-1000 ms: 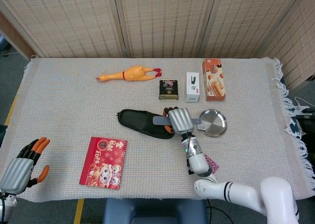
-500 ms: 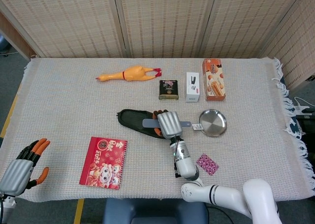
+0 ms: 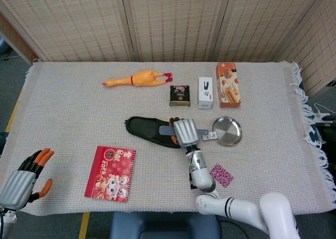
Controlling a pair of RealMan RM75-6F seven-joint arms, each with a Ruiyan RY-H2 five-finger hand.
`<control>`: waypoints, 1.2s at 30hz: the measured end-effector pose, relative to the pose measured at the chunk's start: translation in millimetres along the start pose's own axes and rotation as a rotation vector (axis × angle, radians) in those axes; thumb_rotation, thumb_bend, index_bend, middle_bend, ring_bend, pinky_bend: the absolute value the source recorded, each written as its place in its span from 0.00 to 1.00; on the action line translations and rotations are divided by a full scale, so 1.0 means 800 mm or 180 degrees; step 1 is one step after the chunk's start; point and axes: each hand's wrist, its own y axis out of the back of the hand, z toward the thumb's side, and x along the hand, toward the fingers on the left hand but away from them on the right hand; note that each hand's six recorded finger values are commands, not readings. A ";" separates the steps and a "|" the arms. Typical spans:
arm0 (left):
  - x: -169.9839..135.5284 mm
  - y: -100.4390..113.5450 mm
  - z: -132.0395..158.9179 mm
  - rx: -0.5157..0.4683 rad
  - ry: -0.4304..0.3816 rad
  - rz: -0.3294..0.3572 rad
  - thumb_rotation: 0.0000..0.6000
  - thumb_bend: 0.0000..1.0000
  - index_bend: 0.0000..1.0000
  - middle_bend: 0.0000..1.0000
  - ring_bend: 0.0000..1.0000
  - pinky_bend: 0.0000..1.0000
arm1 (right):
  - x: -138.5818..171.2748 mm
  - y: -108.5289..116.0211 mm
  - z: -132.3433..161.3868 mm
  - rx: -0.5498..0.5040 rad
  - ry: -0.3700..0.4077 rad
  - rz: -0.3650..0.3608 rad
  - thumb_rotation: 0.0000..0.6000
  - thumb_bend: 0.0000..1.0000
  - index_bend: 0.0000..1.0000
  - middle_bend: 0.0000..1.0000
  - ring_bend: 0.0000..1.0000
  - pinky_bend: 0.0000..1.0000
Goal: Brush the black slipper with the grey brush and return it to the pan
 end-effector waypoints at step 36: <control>-0.001 -0.003 0.002 0.0029 0.0011 -0.0005 1.00 0.48 0.00 0.00 0.00 0.13 | 0.000 -0.004 -0.014 0.0159 -0.0005 0.0117 1.00 0.29 0.90 0.62 0.60 0.86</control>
